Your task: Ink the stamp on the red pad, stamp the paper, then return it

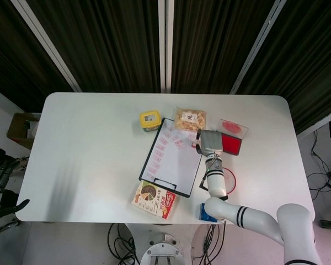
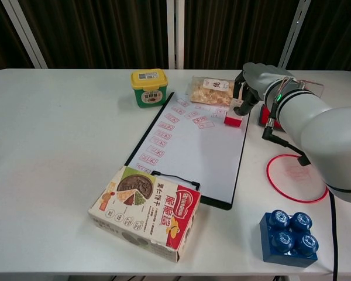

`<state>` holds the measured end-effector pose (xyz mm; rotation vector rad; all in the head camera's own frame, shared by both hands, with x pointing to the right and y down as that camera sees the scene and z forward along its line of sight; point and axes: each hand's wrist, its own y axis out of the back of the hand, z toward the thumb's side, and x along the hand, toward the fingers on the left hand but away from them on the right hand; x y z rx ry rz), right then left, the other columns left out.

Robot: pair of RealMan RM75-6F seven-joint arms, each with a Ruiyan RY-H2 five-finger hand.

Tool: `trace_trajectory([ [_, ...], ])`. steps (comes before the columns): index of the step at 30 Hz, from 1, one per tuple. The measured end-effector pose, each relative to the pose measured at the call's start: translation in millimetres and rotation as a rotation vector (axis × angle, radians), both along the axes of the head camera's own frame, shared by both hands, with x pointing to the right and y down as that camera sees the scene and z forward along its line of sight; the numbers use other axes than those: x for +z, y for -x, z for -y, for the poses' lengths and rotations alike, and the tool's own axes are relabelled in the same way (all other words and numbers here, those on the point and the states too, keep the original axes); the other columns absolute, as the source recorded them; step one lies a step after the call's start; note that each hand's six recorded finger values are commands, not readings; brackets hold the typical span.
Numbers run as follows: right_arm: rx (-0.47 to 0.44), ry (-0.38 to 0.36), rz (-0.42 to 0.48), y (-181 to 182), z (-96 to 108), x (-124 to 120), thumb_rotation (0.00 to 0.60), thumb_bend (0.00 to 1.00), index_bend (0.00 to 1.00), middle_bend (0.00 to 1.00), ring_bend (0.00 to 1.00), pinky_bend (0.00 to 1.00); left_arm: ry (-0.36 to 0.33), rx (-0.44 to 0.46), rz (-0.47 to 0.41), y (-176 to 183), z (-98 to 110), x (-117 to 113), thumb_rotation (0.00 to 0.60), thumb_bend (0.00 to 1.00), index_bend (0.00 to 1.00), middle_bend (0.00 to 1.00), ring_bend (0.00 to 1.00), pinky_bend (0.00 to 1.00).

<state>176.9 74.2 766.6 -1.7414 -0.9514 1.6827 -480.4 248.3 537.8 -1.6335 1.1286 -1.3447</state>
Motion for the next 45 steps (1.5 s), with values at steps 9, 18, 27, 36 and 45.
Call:
trace_trajectory([
  [9, -0.004, 0.005, -0.003, 2.0, -2.3, 4.3, 0.6, 0.53, 0.93, 0.8, 0.98, 1.0, 0.004, -0.002, -0.001, 0.7, -1.6, 1.1, 0.6, 0.0, 0.1, 0.09, 0.07, 0.16],
  [18, -0.01, 0.016, -0.017, 1.8, -5.6, 10.8, 0.6, 0.53, 0.93, 0.8, 0.98, 1.0, 0.005, -0.004, 0.0, 1.8, -1.2, 1.3, 0.6, 0.0, 0.1, 0.09, 0.07, 0.16],
  [27, -0.017, 0.026, -0.029, 1.7, -9.0, 16.6, 0.6, 0.53, 0.93, 0.8, 0.98, 1.0, 0.004, -0.005, 0.001, 2.8, -0.4, 0.9, 0.6, 0.0, 0.1, 0.09, 0.07, 0.16],
  [36, -0.022, 0.031, -0.037, 1.6, -10.5, 20.9, 0.6, 0.53, 0.93, 0.8, 0.98, 1.0, 0.001, -0.008, 0.004, 4.3, -0.1, -0.1, 0.6, 0.0, 0.1, 0.09, 0.07, 0.16],
  [45, -0.022, 0.024, -0.036, 1.0, -9.4, 19.6, 0.6, 0.53, 0.93, 0.8, 0.98, 1.0, 0.0, -0.008, 0.006, 4.2, 0.3, -1.0, 0.6, 0.0, 0.1, 0.09, 0.07, 0.16],
])
